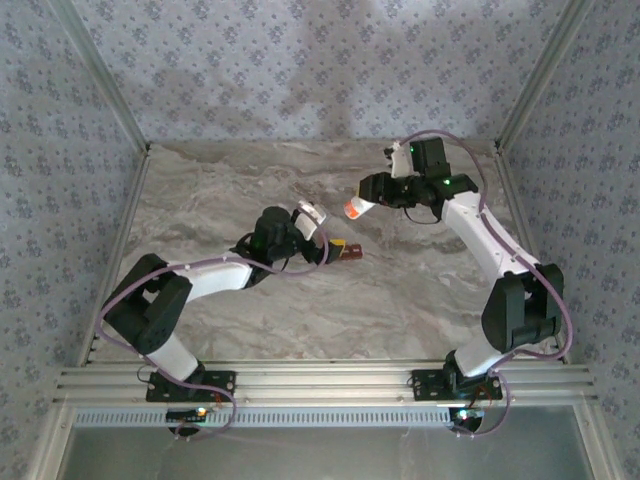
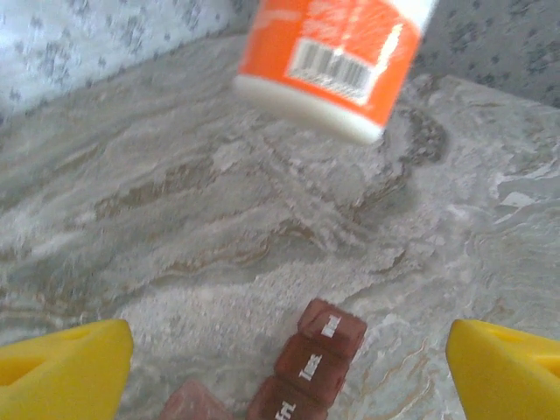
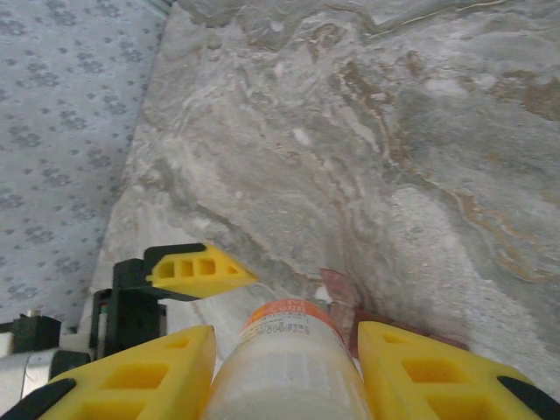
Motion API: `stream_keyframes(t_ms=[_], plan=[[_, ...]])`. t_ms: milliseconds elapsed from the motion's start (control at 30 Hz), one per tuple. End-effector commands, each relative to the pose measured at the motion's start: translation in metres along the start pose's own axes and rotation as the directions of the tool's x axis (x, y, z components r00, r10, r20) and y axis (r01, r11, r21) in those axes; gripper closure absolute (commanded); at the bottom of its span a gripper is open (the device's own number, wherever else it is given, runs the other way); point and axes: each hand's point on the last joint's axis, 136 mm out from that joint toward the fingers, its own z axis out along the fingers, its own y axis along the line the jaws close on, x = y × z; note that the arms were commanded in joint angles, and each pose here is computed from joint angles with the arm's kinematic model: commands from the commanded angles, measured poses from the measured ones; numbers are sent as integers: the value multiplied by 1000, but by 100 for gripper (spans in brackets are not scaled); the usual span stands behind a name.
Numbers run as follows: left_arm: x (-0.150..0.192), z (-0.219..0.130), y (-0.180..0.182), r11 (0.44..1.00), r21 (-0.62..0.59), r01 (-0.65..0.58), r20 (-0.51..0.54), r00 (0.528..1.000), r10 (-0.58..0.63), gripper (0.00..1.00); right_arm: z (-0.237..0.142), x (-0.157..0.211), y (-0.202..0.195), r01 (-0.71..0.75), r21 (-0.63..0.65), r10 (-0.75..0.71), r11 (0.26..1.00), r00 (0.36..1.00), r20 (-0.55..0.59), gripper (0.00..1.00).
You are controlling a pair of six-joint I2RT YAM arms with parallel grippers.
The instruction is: Sort the pills into containers
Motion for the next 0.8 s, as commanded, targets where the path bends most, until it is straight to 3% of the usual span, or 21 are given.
stream_keyframes(t_ms=[0, 500, 767], plan=[[-44, -10, -15, 991, 62, -118, 174, 979, 106, 9, -1, 2, 23, -27, -90, 23, 996, 999, -41, 64], [-47, -13, -16, 986, 50, -157, 205, 968, 144, 16, 27, 32, 48, -6, -117, -10, 993, 990, -137, 64], [-47, -11, -18, 985, 67, -157, 191, 971, 142, 31, 28, 35, 50, -2, -122, -15, 992, 989, -144, 64]])
